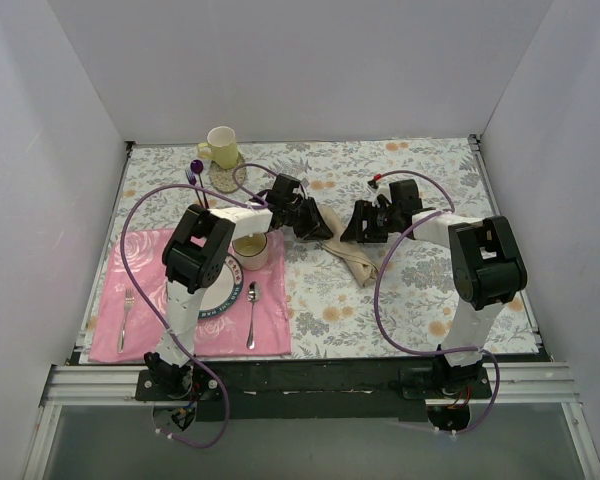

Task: Fold the napkin, place the utensils inside, and roll it up
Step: Roll the napkin with the utensil, then neatly place the rolled napkin to the corner

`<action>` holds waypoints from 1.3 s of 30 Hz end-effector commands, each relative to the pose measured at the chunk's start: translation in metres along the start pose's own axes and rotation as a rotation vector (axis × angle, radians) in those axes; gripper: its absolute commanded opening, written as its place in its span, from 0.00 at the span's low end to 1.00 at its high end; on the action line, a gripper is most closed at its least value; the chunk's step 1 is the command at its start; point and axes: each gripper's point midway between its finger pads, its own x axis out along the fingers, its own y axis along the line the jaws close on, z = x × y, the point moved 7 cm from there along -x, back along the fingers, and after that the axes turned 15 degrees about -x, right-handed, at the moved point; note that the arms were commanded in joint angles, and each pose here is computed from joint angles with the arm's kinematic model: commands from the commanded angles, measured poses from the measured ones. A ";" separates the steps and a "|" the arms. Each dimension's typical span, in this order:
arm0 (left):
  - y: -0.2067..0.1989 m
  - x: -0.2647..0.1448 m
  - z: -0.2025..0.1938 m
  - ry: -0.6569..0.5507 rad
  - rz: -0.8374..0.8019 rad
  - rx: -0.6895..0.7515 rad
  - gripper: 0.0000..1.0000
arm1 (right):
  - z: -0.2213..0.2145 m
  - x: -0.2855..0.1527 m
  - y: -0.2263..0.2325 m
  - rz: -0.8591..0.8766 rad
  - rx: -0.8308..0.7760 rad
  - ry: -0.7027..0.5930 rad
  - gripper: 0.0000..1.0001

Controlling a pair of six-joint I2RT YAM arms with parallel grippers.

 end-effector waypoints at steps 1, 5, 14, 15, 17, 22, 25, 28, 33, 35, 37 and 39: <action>-0.030 -0.018 0.003 -0.030 -0.052 0.049 0.19 | 0.002 -0.005 0.002 -0.062 -0.073 0.033 0.74; -0.040 -0.026 0.002 -0.035 -0.069 0.058 0.25 | 0.006 -0.007 0.007 -0.164 -0.157 0.064 0.78; -0.063 -0.049 0.007 -0.076 -0.096 0.069 0.30 | 0.029 -0.018 0.032 -0.358 -0.332 0.057 0.87; -0.063 -0.051 0.008 -0.087 -0.091 0.068 0.30 | 0.030 -0.019 0.036 -0.373 -0.350 0.061 0.87; -0.066 -0.057 0.010 -0.103 -0.093 0.064 0.30 | 0.035 -0.020 0.042 -0.422 -0.395 0.065 0.88; -0.067 -0.066 0.018 -0.147 -0.078 0.039 0.34 | 0.034 -0.020 0.054 -0.445 -0.439 0.091 0.88; -0.067 -0.065 0.020 -0.132 -0.082 0.032 0.34 | 0.026 -0.023 0.058 -0.414 -0.425 0.089 0.88; -0.065 -0.062 0.021 -0.121 -0.078 0.019 0.33 | 0.014 -0.024 0.058 -0.393 -0.419 0.106 0.89; -0.066 -0.069 0.020 -0.142 -0.080 0.019 0.33 | 0.004 -0.020 0.057 -0.350 -0.447 0.125 0.92; -0.066 -0.074 0.021 -0.160 -0.079 0.013 0.33 | 0.007 -0.017 0.055 -0.349 -0.444 0.118 0.93; -0.070 -0.083 0.020 -0.178 -0.092 0.014 0.33 | 0.017 -0.013 0.058 -0.349 -0.430 0.104 0.93; -0.070 -0.089 0.020 -0.187 -0.095 0.013 0.33 | 0.015 -0.005 0.053 -0.353 -0.399 0.131 0.92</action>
